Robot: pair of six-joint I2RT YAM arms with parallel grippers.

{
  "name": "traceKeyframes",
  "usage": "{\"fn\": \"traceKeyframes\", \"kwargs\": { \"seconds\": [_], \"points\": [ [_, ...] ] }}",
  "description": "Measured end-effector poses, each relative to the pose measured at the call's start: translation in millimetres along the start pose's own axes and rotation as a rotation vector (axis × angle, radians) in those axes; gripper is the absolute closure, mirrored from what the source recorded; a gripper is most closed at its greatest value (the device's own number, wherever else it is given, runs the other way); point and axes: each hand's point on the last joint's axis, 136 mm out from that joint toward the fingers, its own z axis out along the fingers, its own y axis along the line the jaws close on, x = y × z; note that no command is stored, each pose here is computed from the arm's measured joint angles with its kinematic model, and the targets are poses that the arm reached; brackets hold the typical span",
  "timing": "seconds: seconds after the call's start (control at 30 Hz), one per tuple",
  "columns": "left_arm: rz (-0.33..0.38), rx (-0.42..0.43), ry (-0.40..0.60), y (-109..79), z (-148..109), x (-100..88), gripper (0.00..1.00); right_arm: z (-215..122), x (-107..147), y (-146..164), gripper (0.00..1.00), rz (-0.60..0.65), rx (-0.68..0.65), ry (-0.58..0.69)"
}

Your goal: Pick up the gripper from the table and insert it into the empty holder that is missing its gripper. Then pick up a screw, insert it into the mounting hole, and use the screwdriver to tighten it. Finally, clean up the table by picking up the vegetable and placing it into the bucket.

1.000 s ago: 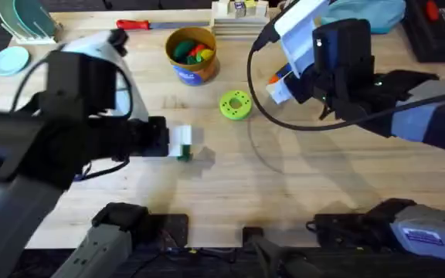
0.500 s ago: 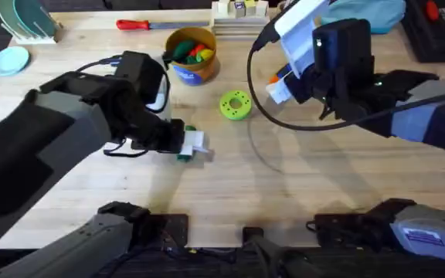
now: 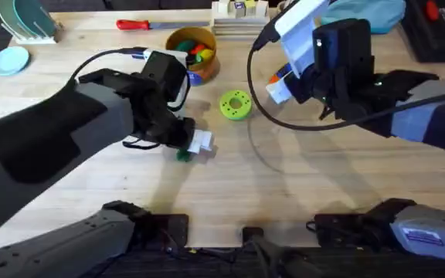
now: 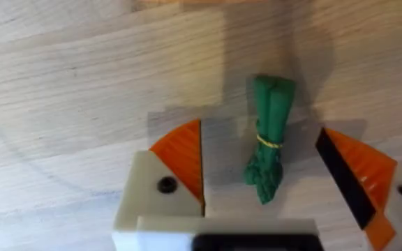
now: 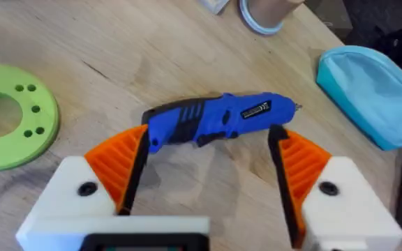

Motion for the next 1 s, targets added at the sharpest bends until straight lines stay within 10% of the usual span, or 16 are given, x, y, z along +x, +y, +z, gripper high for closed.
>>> {"fn": "traceKeyframes", "kwargs": {
  "seconds": [1.0],
  "points": [
    [0.008,-0.005,0.002,-11.3,0.4,-2.4,0.006,0.0,0.0,-0.1,0.010,0.000,0.000,0.000]
  ]
}}
